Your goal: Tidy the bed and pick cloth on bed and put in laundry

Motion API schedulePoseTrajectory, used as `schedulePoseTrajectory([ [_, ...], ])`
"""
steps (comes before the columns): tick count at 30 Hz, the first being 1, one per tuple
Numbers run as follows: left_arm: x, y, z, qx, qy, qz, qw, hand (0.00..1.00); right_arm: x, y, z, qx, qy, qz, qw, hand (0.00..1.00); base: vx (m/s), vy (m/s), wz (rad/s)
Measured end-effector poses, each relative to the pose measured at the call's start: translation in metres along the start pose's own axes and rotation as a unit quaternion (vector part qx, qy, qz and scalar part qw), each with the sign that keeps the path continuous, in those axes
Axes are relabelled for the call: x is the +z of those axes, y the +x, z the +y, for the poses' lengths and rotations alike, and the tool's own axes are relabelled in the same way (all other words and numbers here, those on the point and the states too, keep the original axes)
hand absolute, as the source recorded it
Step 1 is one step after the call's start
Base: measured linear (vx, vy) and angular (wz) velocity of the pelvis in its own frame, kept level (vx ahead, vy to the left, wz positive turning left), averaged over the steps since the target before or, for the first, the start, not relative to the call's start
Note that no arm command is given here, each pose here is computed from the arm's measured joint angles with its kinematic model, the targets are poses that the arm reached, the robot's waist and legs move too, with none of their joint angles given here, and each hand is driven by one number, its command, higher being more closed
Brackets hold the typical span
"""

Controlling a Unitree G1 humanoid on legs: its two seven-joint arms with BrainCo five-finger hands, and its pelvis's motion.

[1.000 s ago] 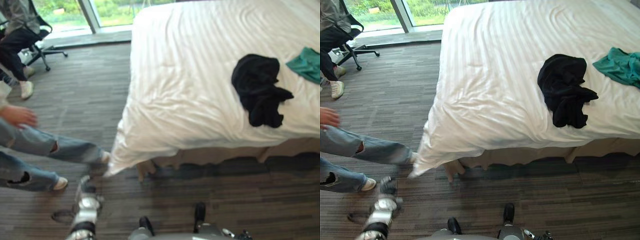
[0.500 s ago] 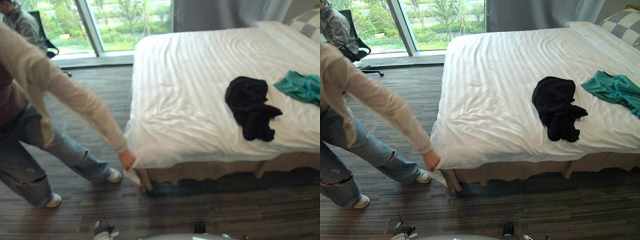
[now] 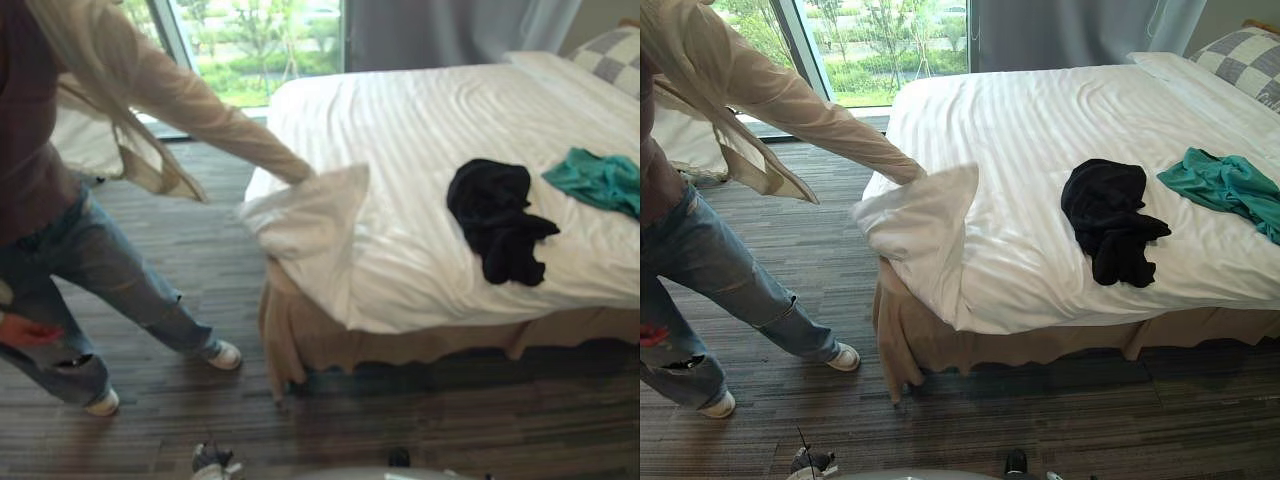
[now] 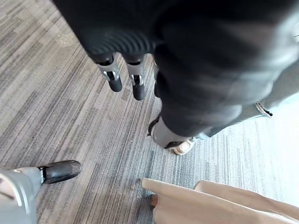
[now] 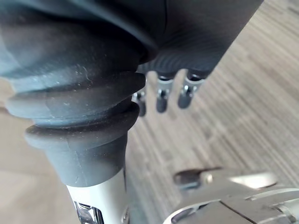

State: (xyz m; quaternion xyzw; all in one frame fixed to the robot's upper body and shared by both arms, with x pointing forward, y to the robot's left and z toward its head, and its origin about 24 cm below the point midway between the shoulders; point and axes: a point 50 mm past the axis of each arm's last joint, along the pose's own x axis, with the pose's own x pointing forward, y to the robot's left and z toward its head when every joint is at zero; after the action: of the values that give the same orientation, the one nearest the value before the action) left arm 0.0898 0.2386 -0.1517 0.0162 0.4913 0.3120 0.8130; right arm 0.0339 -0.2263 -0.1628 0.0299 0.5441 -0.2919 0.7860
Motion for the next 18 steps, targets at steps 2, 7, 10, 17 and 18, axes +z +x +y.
schedulePoseTrajectory([
  [2,0.021,0.007,0.012,0.019,-0.012,-0.026,0.999,0.0,0.0,0.0,0.0,0.0,-0.001,0.0,1.0,0.0,0.0,-0.007,0.02],
  [7,0.15,0.006,0.064,0.115,0.013,-0.24,0.964,0.0,-0.001,-0.001,0.001,0.002,-0.002,-0.002,1.0,0.0,0.0,-0.009,0.04],
  [10,0.232,-0.031,0.077,0.171,0.055,-0.402,0.898,0.0,-0.005,-0.002,-0.001,0.002,-0.003,-0.001,1.0,0.0,0.01,-0.002,0.02],
  [17,0.317,-0.089,0.037,0.179,0.09,-0.557,0.806,0.0,-0.007,-0.002,-0.004,0.0,0.013,-0.001,1.0,0.0,0.0,-0.004,-0.07],
  [18,0.331,-0.102,0.025,0.171,0.091,-0.581,0.79,0.0,-0.008,-0.003,-0.004,0.0,0.013,0.0,1.0,0.0,-0.06,-0.022,-0.31],
])
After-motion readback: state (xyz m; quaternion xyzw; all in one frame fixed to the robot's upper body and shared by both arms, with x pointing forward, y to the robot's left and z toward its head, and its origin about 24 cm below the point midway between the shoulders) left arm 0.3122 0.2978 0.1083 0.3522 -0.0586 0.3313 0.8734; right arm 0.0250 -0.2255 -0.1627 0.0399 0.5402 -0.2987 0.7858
